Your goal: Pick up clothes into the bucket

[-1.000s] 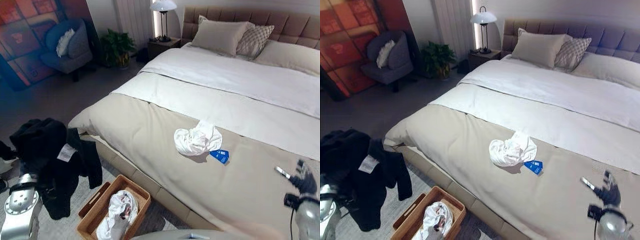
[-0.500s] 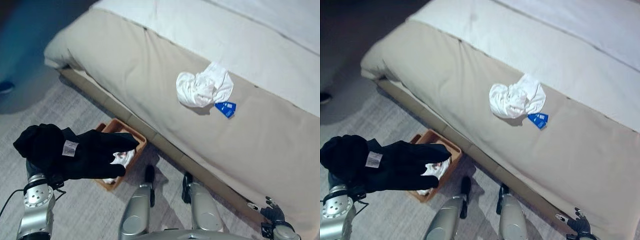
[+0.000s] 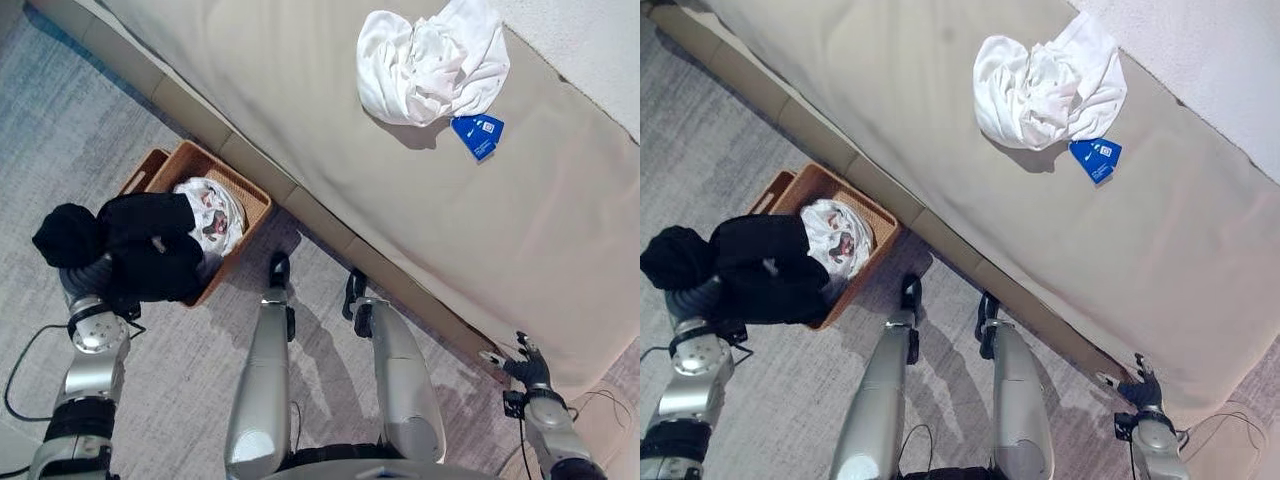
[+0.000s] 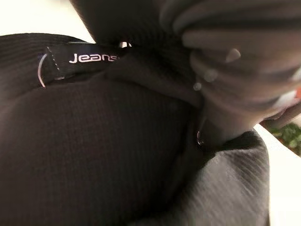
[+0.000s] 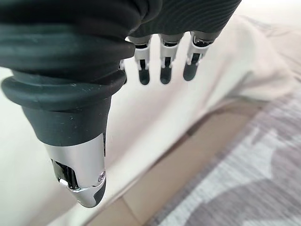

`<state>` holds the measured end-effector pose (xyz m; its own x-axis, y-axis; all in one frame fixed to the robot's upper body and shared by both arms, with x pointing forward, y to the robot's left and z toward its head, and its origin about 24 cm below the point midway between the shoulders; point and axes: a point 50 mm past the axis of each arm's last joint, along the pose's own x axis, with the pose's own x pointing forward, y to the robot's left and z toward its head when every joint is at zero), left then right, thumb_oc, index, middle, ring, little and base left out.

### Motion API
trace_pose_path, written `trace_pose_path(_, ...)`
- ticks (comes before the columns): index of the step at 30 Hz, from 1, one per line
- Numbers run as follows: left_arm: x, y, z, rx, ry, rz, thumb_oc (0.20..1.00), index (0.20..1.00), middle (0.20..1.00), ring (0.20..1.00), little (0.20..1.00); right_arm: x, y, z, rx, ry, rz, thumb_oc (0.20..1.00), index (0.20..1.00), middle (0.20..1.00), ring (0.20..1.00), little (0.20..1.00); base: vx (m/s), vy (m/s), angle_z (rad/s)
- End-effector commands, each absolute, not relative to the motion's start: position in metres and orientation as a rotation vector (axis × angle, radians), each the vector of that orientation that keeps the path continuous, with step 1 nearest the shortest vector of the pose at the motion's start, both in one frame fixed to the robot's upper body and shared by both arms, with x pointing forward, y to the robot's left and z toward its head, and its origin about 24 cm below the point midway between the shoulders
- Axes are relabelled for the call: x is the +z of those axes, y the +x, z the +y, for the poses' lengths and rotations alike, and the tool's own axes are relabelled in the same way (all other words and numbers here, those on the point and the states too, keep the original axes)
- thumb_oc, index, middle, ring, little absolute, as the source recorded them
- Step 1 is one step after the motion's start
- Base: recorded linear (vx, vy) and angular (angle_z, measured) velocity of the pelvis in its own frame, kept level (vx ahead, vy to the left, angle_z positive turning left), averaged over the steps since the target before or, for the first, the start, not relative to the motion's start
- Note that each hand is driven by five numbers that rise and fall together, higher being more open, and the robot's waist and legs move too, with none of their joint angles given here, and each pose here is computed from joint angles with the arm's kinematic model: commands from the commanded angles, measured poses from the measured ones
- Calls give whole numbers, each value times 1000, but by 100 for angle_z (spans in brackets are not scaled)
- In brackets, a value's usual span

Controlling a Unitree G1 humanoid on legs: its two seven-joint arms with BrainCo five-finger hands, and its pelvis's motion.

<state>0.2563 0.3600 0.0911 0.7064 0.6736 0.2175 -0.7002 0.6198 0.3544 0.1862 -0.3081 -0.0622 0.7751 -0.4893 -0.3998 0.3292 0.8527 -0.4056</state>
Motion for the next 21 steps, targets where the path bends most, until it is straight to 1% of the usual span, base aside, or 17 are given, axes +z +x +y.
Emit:
trace_pose_path(1, 121, 255, 380, 883, 523, -159, 200, 200, 200, 200, 200, -62, 180, -309, -471, -336, 499, 1000, 1000, 1000, 1000, 1000, 0, 0, 0)
trace_pose_path(7, 141, 263, 390, 926, 542, -178, 200, 200, 200, 200, 200, -60, 189, -300, -439, -338, 469, 1000, 1000, 1000, 1000, 1000, 38, 12, 2)
trace_pose_path(8, 143, 261, 395, 943, 562, -164, 219, 219, 219, 219, 219, -61, 190, -298, -437, -339, 472, 1000, 1000, 1000, 1000, 1000, 0, 0, 0)
trace_pose_path(9, 143, 261, 395, 943, 562, -164, 395, 395, 395, 395, 395, -61, 190, -298, -437, -338, 471, 1000, 1000, 1000, 1000, 1000, 0, 0, 0)
trace_pose_path(10, 145, 260, 397, 948, 590, -158, 1000, 1000, 1000, 1000, 1000, -61, 190, -298, -435, -339, 475, 1000, 1000, 1000, 1000, 1000, 15, 17, -4)
trace_pose_path(13, 146, 257, 403, 940, 706, -114, 1000, 1000, 1000, 1000, 1000, -60, 193, -297, -423, -337, 472, 1000, 1000, 1000, 1000, 1000, 17, 48, -4)
trace_pose_path(21, 128, 253, 408, 924, 848, 13, 1000, 1000, 1000, 1000, 1000, -61, 198, -291, -366, -340, 471, 1000, 1000, 1000, 1000, 1000, -6, 44, -7)
